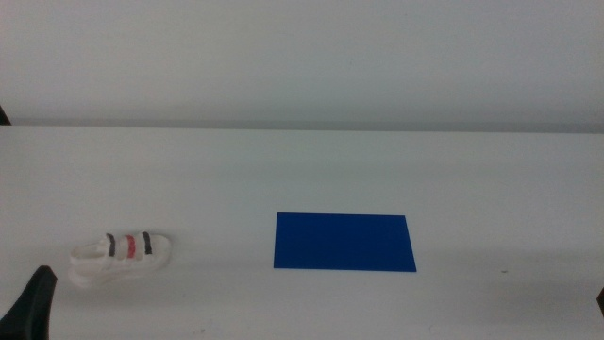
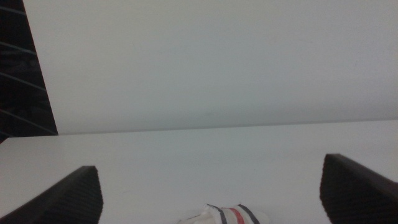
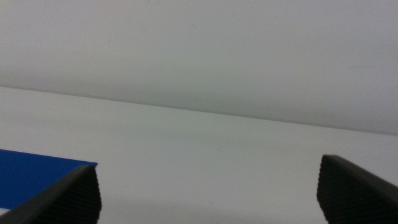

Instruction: Use one arm to grab the shoe from the table and place it on the mat.

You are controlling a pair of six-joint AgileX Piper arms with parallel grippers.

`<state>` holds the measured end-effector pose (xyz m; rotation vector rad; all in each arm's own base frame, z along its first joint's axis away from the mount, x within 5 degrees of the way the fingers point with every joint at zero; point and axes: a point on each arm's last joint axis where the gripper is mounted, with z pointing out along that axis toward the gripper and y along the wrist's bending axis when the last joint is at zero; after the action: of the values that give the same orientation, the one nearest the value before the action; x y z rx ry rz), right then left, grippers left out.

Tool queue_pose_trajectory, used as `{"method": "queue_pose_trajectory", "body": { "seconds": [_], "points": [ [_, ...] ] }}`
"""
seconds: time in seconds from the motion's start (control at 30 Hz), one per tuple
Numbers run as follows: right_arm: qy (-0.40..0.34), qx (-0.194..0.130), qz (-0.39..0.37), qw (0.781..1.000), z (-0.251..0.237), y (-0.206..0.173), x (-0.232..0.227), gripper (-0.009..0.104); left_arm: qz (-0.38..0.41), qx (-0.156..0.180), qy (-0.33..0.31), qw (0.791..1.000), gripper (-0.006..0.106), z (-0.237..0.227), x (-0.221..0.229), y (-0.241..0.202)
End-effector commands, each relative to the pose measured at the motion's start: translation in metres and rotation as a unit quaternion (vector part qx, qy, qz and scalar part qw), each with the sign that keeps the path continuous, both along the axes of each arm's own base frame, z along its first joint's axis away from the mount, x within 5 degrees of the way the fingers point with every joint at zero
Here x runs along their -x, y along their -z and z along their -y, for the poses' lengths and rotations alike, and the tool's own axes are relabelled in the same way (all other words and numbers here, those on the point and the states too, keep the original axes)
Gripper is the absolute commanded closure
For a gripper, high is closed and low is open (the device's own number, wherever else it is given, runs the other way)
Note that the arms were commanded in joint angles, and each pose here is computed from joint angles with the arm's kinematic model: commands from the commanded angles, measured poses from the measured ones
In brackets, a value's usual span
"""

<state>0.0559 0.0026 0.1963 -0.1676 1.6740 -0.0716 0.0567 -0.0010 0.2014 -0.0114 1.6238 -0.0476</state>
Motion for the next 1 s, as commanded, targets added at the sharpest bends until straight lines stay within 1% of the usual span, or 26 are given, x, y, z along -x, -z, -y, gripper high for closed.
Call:
{"method": "queue_pose_trajectory", "body": {
  "seconds": [0.0, 0.07, 0.1, 0.2, 0.23, 0.27, 0.33, 0.37, 0.4, 0.43, 0.53, 0.6, 0.63, 0.7, 0.73, 0.8, 0.87, 0.9, 0.93, 0.97],
  "points": [
    [0.000, 0.002, 0.001, 1.000, 0.000, 0.012, 0.001, 0.002, 0.007, 0.006, -0.001, 1.000, 0.007, 0.000, 0.001, 0.010],
    [0.000, 0.002, 0.001, 1.000, 0.000, 0.012, 0.001, 0.002, 0.007, 0.007, -0.001, 1.000, 0.007, 0.000, 0.001, 0.010],
    [0.000, 0.002, 0.001, 1.000, 0.000, 0.012, 0.001, 0.002, -0.022, 0.007, -0.001, 1.000, 0.007, 0.000, -0.003, -0.011],
    [0.000, 0.002, 0.001, 1.000, 0.000, 0.012, 0.001, 0.002, -0.090, 0.003, -0.005, 0.996, 0.007, 0.000, -0.017, -0.046],
    [0.000, 0.002, 0.001, 1.000, 0.000, 0.012, 0.001, 0.002, -0.116, -0.007, -0.005, 0.993, 0.007, 0.000, -0.026, -0.063],
    [0.000, 0.002, 0.001, 1.000, 0.000, 0.012, 0.001, 0.002, -0.151, -0.027, -0.001, 0.988, 0.007, 0.000, -0.036, -0.078],
    [0.000, 0.002, 0.001, 1.000, 0.000, 0.012, 0.001, 0.002, -0.215, -0.075, 0.017, 0.974, 0.007, 0.002, -0.057, -0.104],
    [0.000, 0.002, 0.001, 1.000, 0.000, 0.012, 0.001, 0.002, -0.249, -0.104, 0.029, 0.962, 0.007, 0.002, -0.069, -0.115],
    [0.000, 0.002, 0.001, 1.000, 0.000, 0.012, 0.001, 0.002, -0.287, -0.128, 0.042, 0.948, 0.007, 0.002, -0.080, -0.122],
    [0.000, 0.002, 0.001, 1.000, 0.000, 0.012, 0.001, 0.002, -0.311, -0.142, 0.053, 0.938, 0.007, 0.003, -0.091, -0.127],
    [0.000, 0.002, 0.001, 1.000, 0.000, 0.012, 0.001, 0.002, -0.386, -0.193, 0.100, 0.897, 0.007, 0.006, -0.129, -0.136],
    [0.000, 0.002, 0.001, 1.000, 0.000, 0.012, 0.001, 0.002, -0.431, -0.239, 0.143, 0.858, 0.007, 0.007, -0.153, -0.133],
    [0.000, 0.002, 0.001, 1.000, 0.000, 0.012, 0.001, 0.002, -0.451, -0.253, 0.160, 0.841, 0.007, 0.007, -0.161, -0.131],
    [0.000, 0.002, 0.001, 1.000, 0.000, 0.012, 0.001, 0.002, -0.503, -0.274, 0.200, 0.795, 0.007, 0.008, -0.178, -0.122],
    [0.000, 0.002, 0.001, 1.000, 0.000, 0.012, 0.001, 0.002, -0.517, -0.288, 0.221, 0.775, 0.007, 0.008, -0.185, -0.117],
    [0.000, 0.002, 0.001, 1.000, 0.000, 0.012, 0.001, 0.002, -0.517, -0.342, 0.275, 0.735, 0.007, 0.008, -0.204, -0.103],
    [0.000, 0.002, 0.001, 1.000, 0.000, 0.012, 0.001, 0.002, -0.514, -0.378, 0.315, 0.702, 0.007, 0.009, -0.216, -0.089],
    [0.000, 0.002, 0.001, 1.000, 0.000, 0.012, 0.001, 0.002, -0.514, -0.391, 0.329, 0.689, 0.007, 0.008, -0.222, -0.081],
    [0.000, 0.002, 0.001, 1.000, 0.000, 0.012, 0.001, 0.002, -0.518, -0.394, 0.337, 0.680, 0.007, 0.009, -0.227, -0.074],
    [0.000, 0.002, 0.001, 1.000, 0.000, 0.012, 0.001, 0.002, -0.525, -0.390, 0.341, 0.675, 0.007, 0.009, -0.231, -0.066]
  ]
}}
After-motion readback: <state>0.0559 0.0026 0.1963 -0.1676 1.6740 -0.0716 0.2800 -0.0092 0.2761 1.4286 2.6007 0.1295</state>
